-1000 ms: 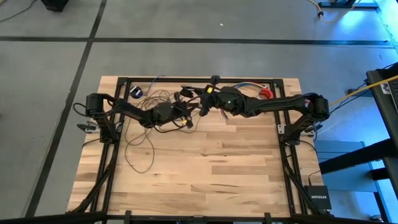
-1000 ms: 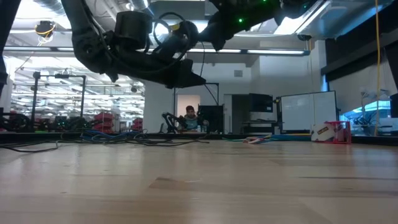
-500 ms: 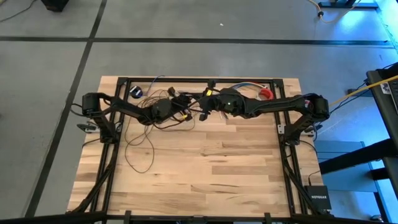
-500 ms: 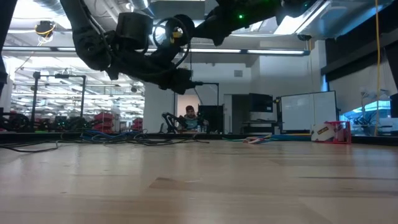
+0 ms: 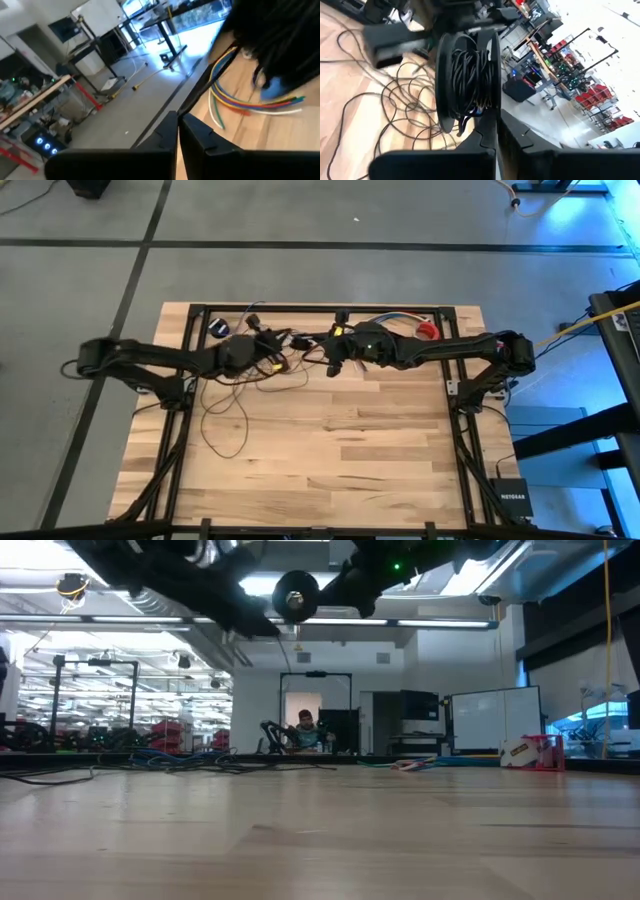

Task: Coiling cords

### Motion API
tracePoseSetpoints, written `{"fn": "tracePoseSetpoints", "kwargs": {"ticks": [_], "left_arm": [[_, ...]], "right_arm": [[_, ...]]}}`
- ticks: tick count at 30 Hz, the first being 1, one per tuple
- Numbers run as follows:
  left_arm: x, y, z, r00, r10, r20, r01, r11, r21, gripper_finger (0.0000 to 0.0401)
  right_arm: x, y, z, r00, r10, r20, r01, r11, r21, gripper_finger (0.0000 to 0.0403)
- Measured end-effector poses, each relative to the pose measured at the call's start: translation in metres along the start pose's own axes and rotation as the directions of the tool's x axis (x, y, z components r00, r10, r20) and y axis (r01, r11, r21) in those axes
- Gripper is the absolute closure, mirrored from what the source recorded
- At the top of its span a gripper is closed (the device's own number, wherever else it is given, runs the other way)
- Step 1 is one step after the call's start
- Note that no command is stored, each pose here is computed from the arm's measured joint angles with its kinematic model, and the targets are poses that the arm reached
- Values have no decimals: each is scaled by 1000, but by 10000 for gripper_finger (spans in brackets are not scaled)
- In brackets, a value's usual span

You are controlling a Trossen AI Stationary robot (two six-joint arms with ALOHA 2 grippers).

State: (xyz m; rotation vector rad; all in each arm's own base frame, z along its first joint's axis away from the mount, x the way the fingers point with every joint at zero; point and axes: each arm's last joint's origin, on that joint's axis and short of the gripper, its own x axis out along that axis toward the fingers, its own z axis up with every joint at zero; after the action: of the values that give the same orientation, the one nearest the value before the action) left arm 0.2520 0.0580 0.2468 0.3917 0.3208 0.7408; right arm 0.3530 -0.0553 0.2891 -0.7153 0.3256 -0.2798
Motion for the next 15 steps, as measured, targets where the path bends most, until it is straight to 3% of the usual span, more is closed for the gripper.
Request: {"fn": "tracePoseSetpoints", "kwargs": {"ticks": [5, 15], "left_arm": [[-20, 18, 10, 1000, -3, 26, 6, 997, -83, 395], [-41, 13, 19, 988, -126, 92, 139, 978, -157, 395]], "right_arm": [[0, -1, 0, 1000, -17, -10, 17, 1000, -6, 398], [11, -6, -18, 987, -99, -123, 96, 995, -34, 398]]}}
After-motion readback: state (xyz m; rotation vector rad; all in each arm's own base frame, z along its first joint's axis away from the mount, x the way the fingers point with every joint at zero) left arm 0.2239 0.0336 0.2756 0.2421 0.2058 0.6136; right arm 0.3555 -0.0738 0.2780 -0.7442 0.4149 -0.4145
